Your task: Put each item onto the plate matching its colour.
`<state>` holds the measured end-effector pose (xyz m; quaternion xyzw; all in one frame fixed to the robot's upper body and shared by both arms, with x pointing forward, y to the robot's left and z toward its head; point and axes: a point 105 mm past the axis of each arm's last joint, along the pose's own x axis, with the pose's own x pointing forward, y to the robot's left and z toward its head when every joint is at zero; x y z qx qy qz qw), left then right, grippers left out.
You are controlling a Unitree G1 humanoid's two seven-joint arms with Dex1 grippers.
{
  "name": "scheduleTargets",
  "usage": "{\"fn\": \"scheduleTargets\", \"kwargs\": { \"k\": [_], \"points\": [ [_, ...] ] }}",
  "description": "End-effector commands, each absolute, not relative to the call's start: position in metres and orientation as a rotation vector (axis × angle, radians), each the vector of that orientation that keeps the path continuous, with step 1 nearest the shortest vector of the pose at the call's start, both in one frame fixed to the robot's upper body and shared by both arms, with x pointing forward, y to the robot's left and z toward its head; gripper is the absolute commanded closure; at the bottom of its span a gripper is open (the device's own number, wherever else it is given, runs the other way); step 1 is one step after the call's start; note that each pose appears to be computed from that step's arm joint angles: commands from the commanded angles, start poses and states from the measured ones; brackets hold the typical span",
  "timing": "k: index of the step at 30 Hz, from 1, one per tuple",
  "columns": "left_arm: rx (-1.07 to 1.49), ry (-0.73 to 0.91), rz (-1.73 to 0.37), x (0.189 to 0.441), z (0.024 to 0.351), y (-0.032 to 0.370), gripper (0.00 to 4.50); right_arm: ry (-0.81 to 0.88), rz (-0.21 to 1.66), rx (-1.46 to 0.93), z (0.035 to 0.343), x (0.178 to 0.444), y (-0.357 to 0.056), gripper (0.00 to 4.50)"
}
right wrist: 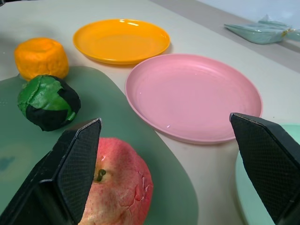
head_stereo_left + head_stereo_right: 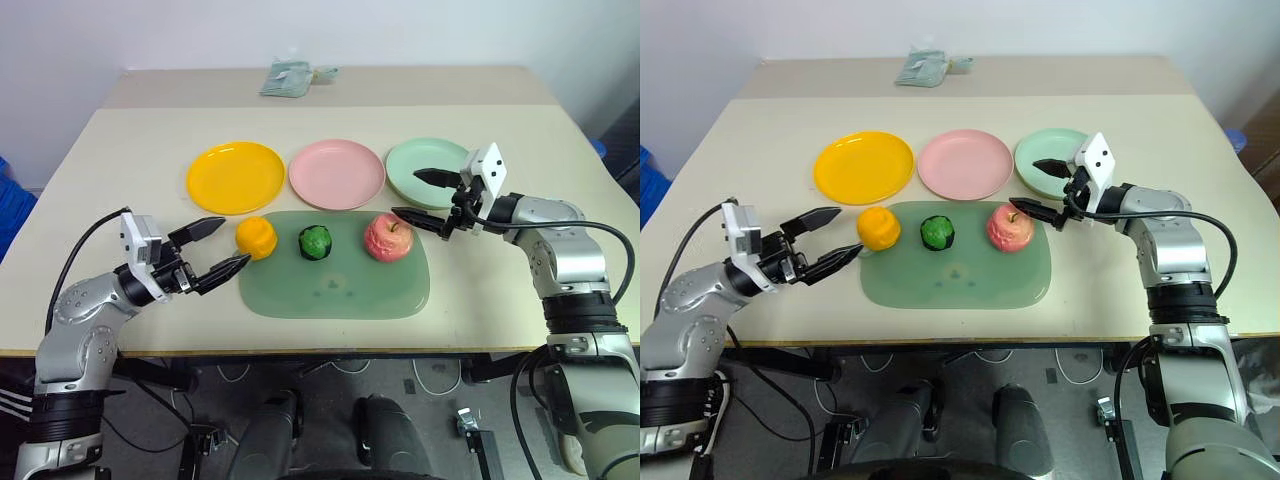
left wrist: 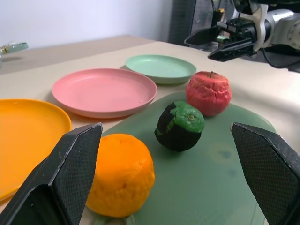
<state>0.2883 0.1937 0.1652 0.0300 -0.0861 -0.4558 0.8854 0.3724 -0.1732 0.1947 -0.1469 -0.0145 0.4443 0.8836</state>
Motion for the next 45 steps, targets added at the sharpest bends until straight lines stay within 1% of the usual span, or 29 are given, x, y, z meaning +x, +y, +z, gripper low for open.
{"fn": "scheduleTargets", "kwargs": {
  "k": [1, 8, 11, 14, 17, 22, 26, 30, 34, 39, 45],
  "points": [
    [0.094, -0.207, -0.949, 0.289, 0.172, 0.195, 0.00, -0.092, 0.937, -0.344, 0.209, 0.368, -0.168, 0.03],
    [0.091, -0.218, -0.981, 0.291, 0.181, 0.193, 0.00, -0.096, 0.921, -0.323, 0.205, 0.362, -0.170, 0.03],
    [0.092, -0.223, -0.985, 0.293, 0.187, 0.197, 0.00, -0.128, 0.933, -0.277, 0.212, 0.357, -0.165, 0.03],
    [0.113, -0.199, -0.992, 0.295, 0.186, 0.201, 0.00, -0.169, 1.015, -0.173, 0.228, 0.346, -0.155, 0.03],
    [0.103, -0.225, -0.969, 0.304, 0.192, 0.200, 0.00, -0.188, 1.101, -0.111, 0.238, 0.332, -0.147, 0.03],
    [0.104, -0.219, -0.953, 0.314, 0.193, 0.204, 0.00, -0.139, 1.232, -0.126, 0.224, 0.306, -0.125, 0.03],
    [0.138, -0.184, -0.938, 0.321, 0.187, 0.211, 0.00, -0.123, 1.250, -0.122, 0.221, 0.296, -0.119, 0.03],
    [0.087, -0.145, -0.970, 0.327, 0.184, 0.209, 0.00, -0.086, 1.300, -0.136, 0.219, 0.282, -0.117, 0.03],
    [0.057, -0.088, -1.018, 0.334, 0.172, 0.202, 0.00, -0.105, 1.299, -0.153, 0.225, 0.282, -0.114, 0.03],
    [0.045, -0.038, -1.057, 0.343, 0.160, 0.192, 0.00, -0.116, 1.287, -0.152, 0.226, 0.283, -0.111, 0.03],
    [0.105, -0.030, -1.043, 0.355, 0.149, 0.185, 0.00, -0.127, 1.267, -0.146, 0.223, 0.284, -0.106, 0.03]
  ]
}}
